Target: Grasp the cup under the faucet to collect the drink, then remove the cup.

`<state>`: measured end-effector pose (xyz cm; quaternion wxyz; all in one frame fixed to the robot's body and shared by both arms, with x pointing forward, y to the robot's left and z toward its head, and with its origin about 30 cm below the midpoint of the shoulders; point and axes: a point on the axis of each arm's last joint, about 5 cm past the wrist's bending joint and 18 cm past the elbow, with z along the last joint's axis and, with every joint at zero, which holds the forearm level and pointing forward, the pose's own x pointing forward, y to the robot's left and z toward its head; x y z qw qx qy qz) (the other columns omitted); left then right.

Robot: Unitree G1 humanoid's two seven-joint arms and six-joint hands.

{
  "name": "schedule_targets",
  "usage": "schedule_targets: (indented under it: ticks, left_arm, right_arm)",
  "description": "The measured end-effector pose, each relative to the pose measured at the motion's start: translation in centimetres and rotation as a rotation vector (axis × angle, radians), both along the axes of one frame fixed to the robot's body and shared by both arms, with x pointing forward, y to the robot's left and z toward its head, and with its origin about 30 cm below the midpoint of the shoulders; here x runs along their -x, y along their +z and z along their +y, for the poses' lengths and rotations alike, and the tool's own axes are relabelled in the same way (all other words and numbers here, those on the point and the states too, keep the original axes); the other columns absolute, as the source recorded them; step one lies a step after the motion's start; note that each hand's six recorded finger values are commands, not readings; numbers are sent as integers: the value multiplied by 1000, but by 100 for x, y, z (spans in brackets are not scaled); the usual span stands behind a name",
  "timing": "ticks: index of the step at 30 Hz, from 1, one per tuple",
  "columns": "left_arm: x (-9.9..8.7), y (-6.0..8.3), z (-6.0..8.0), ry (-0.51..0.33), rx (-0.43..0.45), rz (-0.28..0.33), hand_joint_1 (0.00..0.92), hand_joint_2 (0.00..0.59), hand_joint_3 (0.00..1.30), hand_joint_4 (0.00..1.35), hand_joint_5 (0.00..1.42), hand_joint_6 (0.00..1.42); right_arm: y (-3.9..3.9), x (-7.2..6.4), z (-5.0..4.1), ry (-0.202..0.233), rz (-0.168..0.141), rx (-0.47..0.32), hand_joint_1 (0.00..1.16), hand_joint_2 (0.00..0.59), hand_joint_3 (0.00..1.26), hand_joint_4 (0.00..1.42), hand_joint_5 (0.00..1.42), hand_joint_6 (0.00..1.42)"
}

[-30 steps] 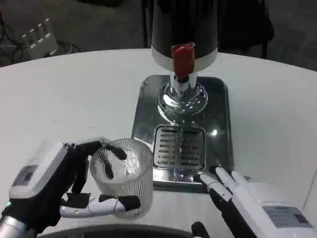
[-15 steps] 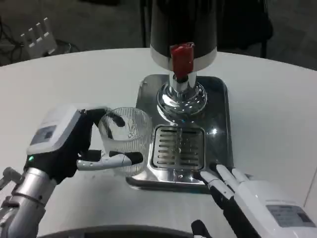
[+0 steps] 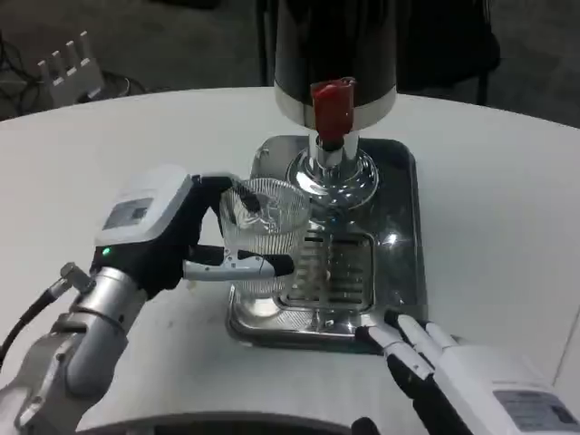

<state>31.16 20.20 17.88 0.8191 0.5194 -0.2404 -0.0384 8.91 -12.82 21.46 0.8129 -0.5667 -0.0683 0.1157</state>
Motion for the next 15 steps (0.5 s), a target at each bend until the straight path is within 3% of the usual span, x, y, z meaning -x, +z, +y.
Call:
schedule_targets:
  ticks: [15]
  left_arm:
    - [-170, 74, -317, -35, -66, -5, 434, 181, 1008, 1066, 1258, 1424]
  right_arm:
    - [-25, 29, -35, -5, 1, -4, 439, 526, 115, 10, 15, 47]
